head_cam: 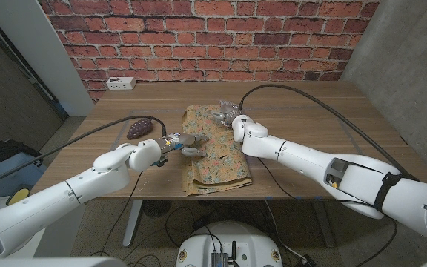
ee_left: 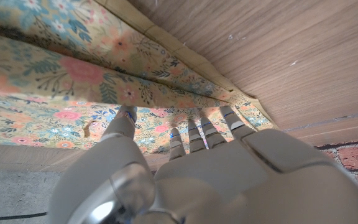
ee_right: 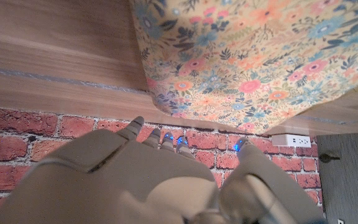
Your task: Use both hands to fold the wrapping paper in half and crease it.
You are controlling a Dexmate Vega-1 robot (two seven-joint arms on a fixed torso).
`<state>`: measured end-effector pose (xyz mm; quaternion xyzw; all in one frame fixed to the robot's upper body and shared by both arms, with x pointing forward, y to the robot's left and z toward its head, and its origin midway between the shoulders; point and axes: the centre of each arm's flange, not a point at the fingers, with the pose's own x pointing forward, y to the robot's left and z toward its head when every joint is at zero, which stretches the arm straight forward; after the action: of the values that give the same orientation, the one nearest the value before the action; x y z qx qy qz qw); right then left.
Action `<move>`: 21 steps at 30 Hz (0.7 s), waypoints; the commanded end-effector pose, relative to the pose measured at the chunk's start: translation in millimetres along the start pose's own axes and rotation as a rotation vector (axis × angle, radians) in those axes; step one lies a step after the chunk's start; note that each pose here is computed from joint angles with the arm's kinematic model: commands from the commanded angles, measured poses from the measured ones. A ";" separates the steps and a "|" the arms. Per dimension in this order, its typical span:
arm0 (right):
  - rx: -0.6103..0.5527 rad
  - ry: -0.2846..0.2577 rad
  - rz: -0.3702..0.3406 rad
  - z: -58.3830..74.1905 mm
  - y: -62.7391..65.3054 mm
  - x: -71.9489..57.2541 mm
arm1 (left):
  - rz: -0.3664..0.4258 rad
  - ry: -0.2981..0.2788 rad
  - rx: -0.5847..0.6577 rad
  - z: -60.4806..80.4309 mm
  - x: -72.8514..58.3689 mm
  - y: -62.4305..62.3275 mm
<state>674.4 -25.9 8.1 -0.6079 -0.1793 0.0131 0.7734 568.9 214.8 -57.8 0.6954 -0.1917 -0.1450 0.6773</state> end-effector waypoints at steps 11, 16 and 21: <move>0.305 -0.132 -0.207 -14.9 -34.4 -43.5 | 0.445 -0.184 -0.240 -8.5 -28.0 10.0; 0.379 -0.171 -0.264 -21.8 -39.0 -56.2 | 0.512 -0.234 -0.360 -14.8 -33.4 10.8; 0.465 -0.217 -0.306 -28.1 -42.2 -69.0 | 0.543 -0.262 -0.446 -21.4 -35.7 13.2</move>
<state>633.2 -56.1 23.0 -0.4617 -0.2879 0.0048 0.8390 552.7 230.8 -50.6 0.5440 -0.3619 -0.1001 0.7504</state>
